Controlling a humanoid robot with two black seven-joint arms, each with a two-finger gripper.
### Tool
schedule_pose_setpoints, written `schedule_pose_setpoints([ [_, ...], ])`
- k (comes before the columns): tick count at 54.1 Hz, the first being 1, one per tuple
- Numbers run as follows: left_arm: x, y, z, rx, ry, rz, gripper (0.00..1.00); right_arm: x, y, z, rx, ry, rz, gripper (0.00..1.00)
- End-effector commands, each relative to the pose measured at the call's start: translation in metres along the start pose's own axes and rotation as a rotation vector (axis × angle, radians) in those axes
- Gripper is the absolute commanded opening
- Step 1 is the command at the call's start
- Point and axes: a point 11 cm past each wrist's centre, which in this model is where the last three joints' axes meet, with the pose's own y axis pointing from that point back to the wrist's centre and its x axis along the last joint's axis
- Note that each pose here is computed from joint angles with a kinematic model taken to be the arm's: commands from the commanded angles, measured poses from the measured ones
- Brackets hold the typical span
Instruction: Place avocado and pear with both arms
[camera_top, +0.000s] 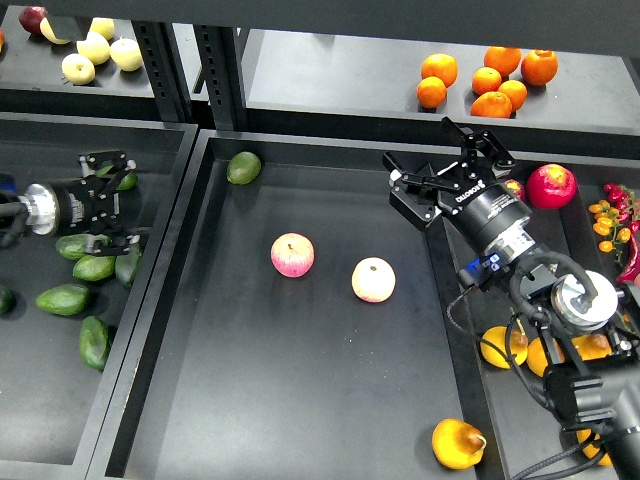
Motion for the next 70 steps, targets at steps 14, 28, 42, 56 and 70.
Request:
schedule_pose_setpoints([
  [14,-0.07,-0.063,-0.051,-0.165,0.414,-0.297,0.99,0.024,0.031,-0.02,-0.121,0.195,0.181,1.0],
  [28,-0.094,-0.082,-0.073,-0.265,0.656,-0.393,0.99,0.031,0.043,-0.027,-0.233,0.315,0.284,1.0],
  [42,-0.077,-0.077,-0.102,-0.257,0.716,-0.351,0.99,0.013,0.042,-0.048,-0.301,0.477,0.341,1.0],
  [56,-0.065,-0.069,-0.127,-0.294,0.865,-0.353,0.99,0.001,0.038,-0.051,-0.372,0.584,0.375,1.0],
  [70,-0.059,-0.061,-0.144,-0.305,0.903,-0.345,0.99,-0.014,0.028,-0.039,-0.521,0.748,0.399,1.0],
])
